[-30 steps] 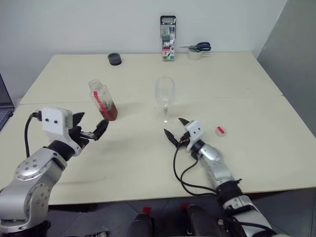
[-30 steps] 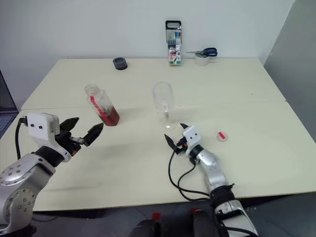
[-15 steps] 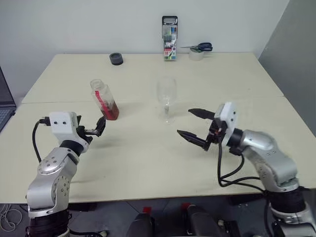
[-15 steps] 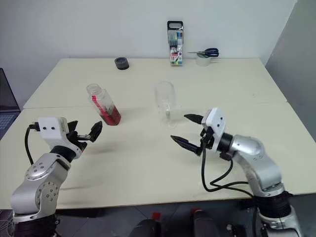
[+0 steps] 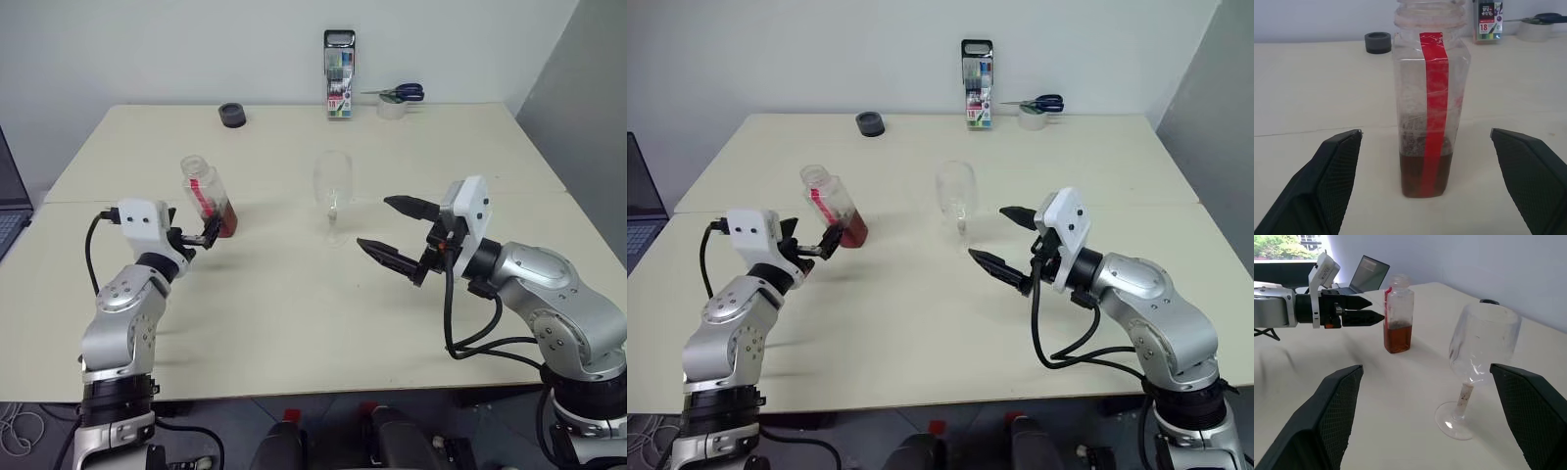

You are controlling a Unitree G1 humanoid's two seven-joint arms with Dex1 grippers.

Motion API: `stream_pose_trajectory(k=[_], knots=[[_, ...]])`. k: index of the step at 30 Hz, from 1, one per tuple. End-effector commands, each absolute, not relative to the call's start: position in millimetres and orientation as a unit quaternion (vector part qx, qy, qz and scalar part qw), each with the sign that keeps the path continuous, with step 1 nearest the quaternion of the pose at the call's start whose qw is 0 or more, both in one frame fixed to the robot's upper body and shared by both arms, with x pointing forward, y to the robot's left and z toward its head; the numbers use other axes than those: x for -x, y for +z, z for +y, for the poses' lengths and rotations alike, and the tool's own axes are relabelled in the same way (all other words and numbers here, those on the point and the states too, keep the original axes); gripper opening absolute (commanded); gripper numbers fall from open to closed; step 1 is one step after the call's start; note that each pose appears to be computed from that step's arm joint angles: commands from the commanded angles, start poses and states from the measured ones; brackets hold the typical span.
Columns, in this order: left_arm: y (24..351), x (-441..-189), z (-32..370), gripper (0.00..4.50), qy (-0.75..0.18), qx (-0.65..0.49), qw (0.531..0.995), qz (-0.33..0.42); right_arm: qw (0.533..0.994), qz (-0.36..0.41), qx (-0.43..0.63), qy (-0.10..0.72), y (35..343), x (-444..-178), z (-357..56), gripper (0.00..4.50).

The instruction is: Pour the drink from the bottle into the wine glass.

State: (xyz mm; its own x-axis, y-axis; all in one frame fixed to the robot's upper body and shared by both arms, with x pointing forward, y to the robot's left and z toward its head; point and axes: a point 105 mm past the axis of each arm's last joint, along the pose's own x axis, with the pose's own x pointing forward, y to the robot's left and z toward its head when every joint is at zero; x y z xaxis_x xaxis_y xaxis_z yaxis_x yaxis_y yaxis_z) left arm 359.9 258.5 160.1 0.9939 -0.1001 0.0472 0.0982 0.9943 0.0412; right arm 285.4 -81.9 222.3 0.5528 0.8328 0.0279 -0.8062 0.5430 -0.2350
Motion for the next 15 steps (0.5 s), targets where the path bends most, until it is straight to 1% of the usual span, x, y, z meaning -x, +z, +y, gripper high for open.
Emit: stream_pose_trajectory(k=[1, 9, 15], knots=[[175, -367, 256, 4.5, -0.06, -0.041, 0.996, -0.05, 0.878, -0.102, 0.112, 0.455, 239, -279, -86, 4.44], [172, -384, 256, 4.5, -0.067, -0.046, 0.995, -0.051, 0.882, -0.101, 0.112, 0.446, 241, -277, -86, 4.44], [163, -401, 257, 4.5, -0.071, -0.043, 0.995, -0.047, 0.886, -0.094, 0.116, 0.438, 239, -276, -89, 4.44]])
